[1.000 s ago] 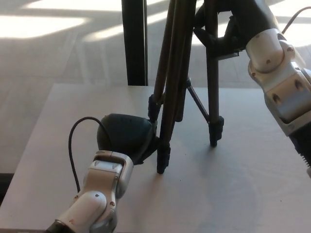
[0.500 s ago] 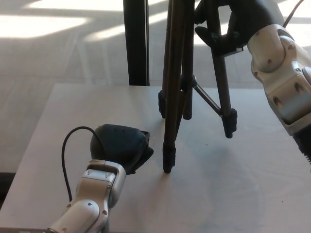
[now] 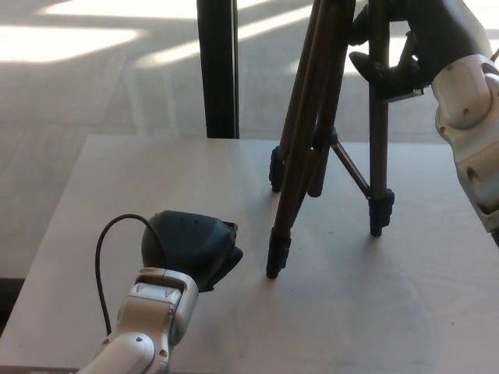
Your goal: Use both hands of the robot to pick up the tripod lying in the middle of the desk and make it stand upright on the desk
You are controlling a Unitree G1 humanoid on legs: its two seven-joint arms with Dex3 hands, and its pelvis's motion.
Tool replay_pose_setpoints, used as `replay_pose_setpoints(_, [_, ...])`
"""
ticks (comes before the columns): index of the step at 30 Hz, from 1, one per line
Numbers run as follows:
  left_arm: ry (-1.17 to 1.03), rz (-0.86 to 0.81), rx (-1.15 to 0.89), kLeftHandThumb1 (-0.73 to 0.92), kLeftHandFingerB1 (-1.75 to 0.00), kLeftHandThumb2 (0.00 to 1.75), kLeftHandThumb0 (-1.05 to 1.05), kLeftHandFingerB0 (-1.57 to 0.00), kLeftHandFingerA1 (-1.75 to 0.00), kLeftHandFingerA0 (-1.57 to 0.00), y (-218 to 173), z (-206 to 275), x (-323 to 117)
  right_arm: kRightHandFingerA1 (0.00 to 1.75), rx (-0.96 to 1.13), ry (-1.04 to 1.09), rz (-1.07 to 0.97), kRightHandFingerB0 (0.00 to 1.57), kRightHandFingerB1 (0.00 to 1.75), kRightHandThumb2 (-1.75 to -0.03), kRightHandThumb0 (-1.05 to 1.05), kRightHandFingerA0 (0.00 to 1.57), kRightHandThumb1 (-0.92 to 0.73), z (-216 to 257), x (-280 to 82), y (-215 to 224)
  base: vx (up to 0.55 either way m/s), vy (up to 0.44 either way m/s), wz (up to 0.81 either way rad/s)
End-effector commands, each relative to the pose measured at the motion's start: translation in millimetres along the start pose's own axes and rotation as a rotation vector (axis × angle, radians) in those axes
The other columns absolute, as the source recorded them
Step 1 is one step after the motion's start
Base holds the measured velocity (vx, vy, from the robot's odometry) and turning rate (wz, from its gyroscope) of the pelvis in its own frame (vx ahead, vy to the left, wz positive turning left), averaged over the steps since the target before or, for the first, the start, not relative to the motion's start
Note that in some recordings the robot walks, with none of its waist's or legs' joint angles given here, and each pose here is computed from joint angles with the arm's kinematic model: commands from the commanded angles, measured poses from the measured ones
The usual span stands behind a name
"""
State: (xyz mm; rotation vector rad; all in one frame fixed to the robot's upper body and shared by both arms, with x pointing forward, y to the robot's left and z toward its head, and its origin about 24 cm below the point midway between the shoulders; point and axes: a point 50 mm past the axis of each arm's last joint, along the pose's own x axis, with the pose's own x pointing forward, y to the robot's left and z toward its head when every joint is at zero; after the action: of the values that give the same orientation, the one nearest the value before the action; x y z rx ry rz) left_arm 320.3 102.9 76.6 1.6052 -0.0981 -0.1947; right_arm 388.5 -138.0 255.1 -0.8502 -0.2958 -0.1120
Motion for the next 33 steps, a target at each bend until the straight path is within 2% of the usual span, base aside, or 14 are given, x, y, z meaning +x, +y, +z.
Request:
replay_pose_setpoints(1, [-0.003, -0.023, 0.008, 0.73, -1.36, 0.81, -0.30, -0.77, -1.72, -0.87, -6.4, -5.9, -3.2, 1.71, -0.050, 0.073, -0.016, 0.81, 1.22, -1.09, -0.23, 0.89, -0.51, -21.5, -4.4, -0.5, 0.00, 0.000, 0.00])
replay_pose_setpoints(3, [0.001, -0.024, -0.007, 0.70, -1.31, 0.79, -0.27, -0.73, -1.74, -0.85, -7.5, -6.2, -3.3, 1.46, -0.050, 0.078, 0.072, 0.79, 0.70, -0.75, -0.27, 0.81, -0.62, -25.0, -5.0, 0.0, 0.00, 0.000, 0.00])
replay_pose_setpoints(6, [0.003, -0.027, -0.004, 0.69, -1.23, 0.78, -0.25, -0.69, -1.72, -0.83, -5.6, -6.4, -2.3, 1.20, -0.045, 0.105, 0.123, 0.64, 0.49, -0.61, -0.31, 0.74, -0.69, -23.4, -2.3, 0.7, 0.00, 0.000, 0.00])
replay_pose_setpoints(8, [0.000, -0.016, -0.008, 0.68, -1.20, 0.74, -0.26, -0.70, -1.72, -0.82, -4.9, -5.7, -1.7, 0.87, -0.042, 0.100, 0.167, 0.33, 0.52, -0.90, -0.55, 0.76, -0.53, -21.2, -2.2, 0.3, 0.00, 0.000, 0.00])
replay_pose_setpoints(9, [-0.008, -0.006, -0.014, 0.66, -1.18, 0.77, -0.23, -0.74, -1.65, -0.92, -4.3, -5.2, -1.6, 0.83, -0.048, 0.098, 0.193, 0.34, 0.34, -0.60, -0.57, 0.73, -0.68, -19.3, -2.4, 0.5, 0.00, 0.000, 0.00])
replay_pose_setpoints(12, [-0.013, 0.013, -0.034, 0.64, -1.25, 0.78, -0.19, -0.72, -1.70, -0.96, -3.4, -4.0, -2.3, 0.56, -0.079, 0.084, 0.242, 0.17, 0.30, -0.61, -0.65, 0.45, -0.69, -17.0, -3.5, 1.4, 0.00, 0.000, 0.00])
replay_pose_setpoints(13, [-0.017, 0.016, -0.034, 0.63, -1.21, 0.73, -0.25, -0.72, -1.73, -1.01, -3.5, -3.9, -2.3, 0.56, -0.090, 0.094, 0.256, 0.06, 0.38, -0.90, -0.72, 0.23, -0.55, -16.1, -3.8, 1.8, 0.00, 0.000, 0.00])
replay_pose_setpoints(14, [-0.018, 0.021, -0.043, 0.67, -1.26, 0.70, -0.26, -0.70, -1.74, -0.83, -4.7, -3.8, -3.6, 0.43, -0.109, 0.093, 0.271, 0.10, 0.11, -0.91, -0.86, 0.01, -0.56, -14.8, -5.6, 4.6, 0.00, 0.000, 0.00])
replay_pose_setpoints(16, [-0.019, 0.025, -0.050, 0.66, -1.13, 0.65, -0.28, -0.74, -1.71, -0.84, -5.0, -3.7, -3.8, 0.18, -0.121, 0.092, 0.276, 0.00, 0.06, -0.96, -0.92, 0.00, -0.60, -14.5, -6.2, 5.2, 0.00, 0.000, 0.00])
replay_pose_setpoints(19, [-0.020, 0.030, -0.060, 0.64, -0.99, 0.62, -0.29, -0.76, -1.70, -0.86, -5.7, -3.8, -4.2, 0.11, -0.144, 0.094, 0.285, 0.00, 0.16, -0.62, -0.81, 0.00, -0.71, -13.4, -6.9, 6.4, 0.00, 0.000, 0.00])
replay_pose_setpoints(21, [-0.015, 0.014, -0.030, 0.66, -0.58, 0.60, -0.37, -0.63, -1.54, -0.92, -6.5, -4.6, -4.4, 0.17, -0.178, 0.103, 0.294, 0.00, 0.04, -0.99, -0.99, 0.00, -0.61, -12.5, -8.0, 8.2, 0.00, 0.000, 0.00])
replay_pose_setpoints(23, [-0.012, -0.002, -0.028, 0.64, -0.58, 0.59, -0.44, -0.61, -1.45, -0.91, -6.4, -4.0, -4.5, 0.00, -0.208, 0.131, 0.315, 0.00, 0.00, -0.62, -0.96, 0.00, -0.74, -13.8, -8.9, 9.6, 0.00, 0.000, 0.00])
replay_pose_setpoints(30, [-0.029, 0.006, -0.012, 0.56, -0.61, 0.60, -0.57, -0.62, -1.41, -0.91, -3.2, -2.7, -6.3, 0.00, -0.267, 0.175, 0.348, 0.00, 0.00, -0.84, -1.02, 0.00, -0.63, -16.9, -11.2, 6.8, 0.00, 0.000, 0.00])
replay_pose_setpoints(33, [-0.025, -0.023, -0.029, 0.63, -0.50, 0.59, -0.61, -0.51, -0.97, -0.72, -3.9, -7.3, -8.6, 0.00, -0.262, 0.203, 0.348, 0.00, 0.00, -0.63, -1.05, 0.00, -0.75, -22.0, -14.2, 2.6, 0.00, 0.000, 0.00])
